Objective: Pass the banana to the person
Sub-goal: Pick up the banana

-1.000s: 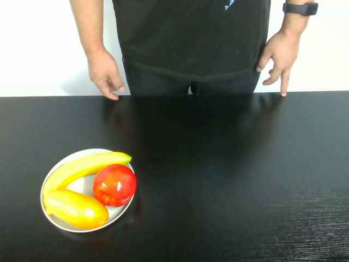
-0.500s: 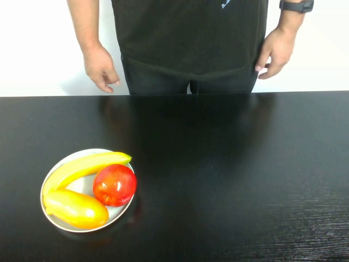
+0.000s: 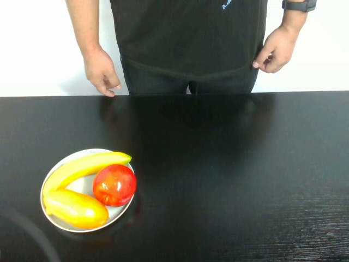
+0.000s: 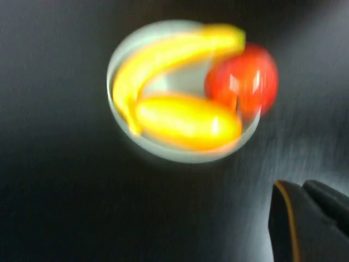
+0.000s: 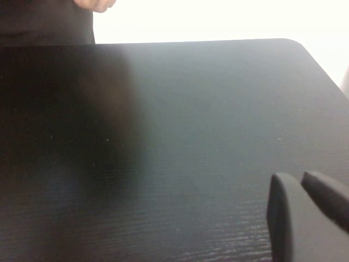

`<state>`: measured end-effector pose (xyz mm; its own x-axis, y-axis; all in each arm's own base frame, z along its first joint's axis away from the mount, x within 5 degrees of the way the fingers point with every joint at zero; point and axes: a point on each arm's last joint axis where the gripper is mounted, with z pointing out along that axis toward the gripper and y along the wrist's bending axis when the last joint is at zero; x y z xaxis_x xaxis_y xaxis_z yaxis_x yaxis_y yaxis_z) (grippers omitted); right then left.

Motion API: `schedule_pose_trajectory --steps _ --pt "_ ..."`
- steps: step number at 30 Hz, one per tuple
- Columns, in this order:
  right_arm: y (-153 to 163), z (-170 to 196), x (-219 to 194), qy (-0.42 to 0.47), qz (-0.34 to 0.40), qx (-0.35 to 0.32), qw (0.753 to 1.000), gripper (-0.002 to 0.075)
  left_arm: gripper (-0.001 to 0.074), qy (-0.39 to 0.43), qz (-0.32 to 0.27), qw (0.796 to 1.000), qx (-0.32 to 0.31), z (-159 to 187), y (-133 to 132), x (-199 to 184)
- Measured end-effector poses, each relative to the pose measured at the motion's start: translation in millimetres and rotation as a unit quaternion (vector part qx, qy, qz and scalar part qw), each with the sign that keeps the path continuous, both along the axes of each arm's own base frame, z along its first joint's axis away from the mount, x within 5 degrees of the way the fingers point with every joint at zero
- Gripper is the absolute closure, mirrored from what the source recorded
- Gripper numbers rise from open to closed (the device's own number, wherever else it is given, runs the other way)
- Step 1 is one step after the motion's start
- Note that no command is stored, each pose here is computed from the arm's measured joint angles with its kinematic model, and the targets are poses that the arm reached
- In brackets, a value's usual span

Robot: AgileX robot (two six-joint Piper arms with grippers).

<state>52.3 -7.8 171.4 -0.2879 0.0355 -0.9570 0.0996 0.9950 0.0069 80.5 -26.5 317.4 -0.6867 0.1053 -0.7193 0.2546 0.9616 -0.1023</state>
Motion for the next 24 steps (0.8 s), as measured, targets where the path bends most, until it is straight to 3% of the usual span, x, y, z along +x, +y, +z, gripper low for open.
schedule_pose_trajectory --steps 4,8,15,20,24 --pt "0.0 0.0 0.0 0.000 0.000 0.000 1.000 0.0736 0.0739 0.102 -0.098 0.986 0.089 18.0 -8.3 38.0" --pt "0.0 0.0 0.0 0.000 0.000 0.000 1.000 0.0736 0.0739 0.147 -0.162 0.967 0.131 24.6 -19.5 87.9" --pt "0.0 0.0 0.0 0.000 0.000 0.000 1.000 0.0736 0.0739 0.229 -0.264 0.917 0.192 -15.6 -50.7 167.1" --pt "0.0 0.0 0.0 0.000 0.000 0.000 1.000 0.0736 0.0739 0.236 -0.306 0.894 0.226 -41.1 -56.9 205.6" --pt "0.0 0.0 0.0 0.000 0.000 0.000 1.000 0.0736 0.0727 0.223 -0.371 0.864 0.256 -69.8 -61.5 227.1"
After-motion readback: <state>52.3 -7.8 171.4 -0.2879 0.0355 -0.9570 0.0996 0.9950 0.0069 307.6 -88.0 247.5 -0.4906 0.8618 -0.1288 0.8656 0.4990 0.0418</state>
